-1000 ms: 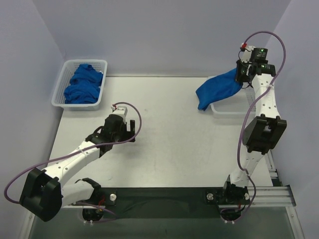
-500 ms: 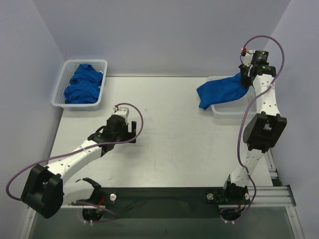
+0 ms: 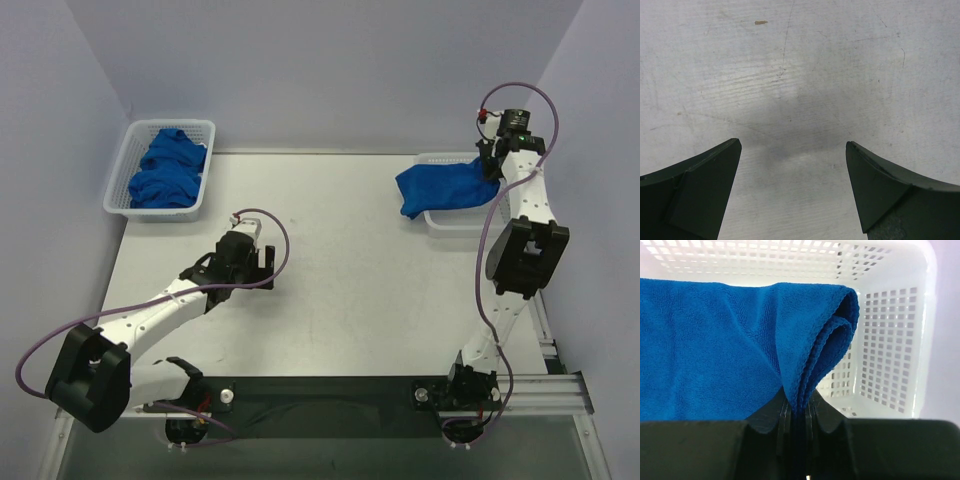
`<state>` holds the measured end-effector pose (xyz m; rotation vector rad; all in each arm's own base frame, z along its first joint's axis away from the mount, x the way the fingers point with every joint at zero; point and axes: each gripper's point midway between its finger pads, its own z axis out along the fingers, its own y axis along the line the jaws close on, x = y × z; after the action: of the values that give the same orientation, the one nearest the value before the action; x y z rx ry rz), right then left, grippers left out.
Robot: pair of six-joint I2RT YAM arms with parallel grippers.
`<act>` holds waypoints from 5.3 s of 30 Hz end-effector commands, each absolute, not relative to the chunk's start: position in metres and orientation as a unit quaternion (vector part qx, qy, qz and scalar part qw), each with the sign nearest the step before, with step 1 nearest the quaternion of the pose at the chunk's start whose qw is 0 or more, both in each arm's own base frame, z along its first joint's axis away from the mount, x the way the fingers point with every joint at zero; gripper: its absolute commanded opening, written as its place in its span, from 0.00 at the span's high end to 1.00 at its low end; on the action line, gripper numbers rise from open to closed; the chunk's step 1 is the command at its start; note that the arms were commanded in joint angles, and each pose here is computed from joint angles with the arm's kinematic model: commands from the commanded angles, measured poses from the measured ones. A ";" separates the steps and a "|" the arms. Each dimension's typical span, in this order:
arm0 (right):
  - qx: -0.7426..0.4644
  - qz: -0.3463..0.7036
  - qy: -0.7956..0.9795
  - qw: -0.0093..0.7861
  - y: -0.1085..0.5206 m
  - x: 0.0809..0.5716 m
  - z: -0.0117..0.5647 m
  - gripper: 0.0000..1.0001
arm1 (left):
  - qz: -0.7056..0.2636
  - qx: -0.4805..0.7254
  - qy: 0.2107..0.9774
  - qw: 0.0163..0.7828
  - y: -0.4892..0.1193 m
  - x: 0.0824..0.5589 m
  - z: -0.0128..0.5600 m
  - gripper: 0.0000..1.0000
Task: Fold and stack the towels
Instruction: Neatly place the folded towel into the bin, then grab crumpled towel
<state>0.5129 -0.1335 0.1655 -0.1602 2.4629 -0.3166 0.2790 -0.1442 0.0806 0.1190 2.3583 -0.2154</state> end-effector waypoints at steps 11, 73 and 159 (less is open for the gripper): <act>-0.072 -0.201 0.929 0.302 -0.167 0.522 0.153 1.00 | -0.084 0.052 0.922 0.375 -0.147 0.282 0.086 0.03; 0.040 0.028 0.943 0.331 -0.049 0.517 0.102 0.64 | -0.106 0.016 0.901 0.420 -0.145 0.287 0.157 0.03; 0.015 0.136 0.922 0.361 0.082 0.267 0.178 0.03 | 0.103 -0.282 0.820 0.488 0.112 0.539 0.262 1.00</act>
<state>0.2612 0.0835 0.1649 0.0590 2.4059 0.3724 0.5328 0.0995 0.1394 -0.7021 2.2592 0.2821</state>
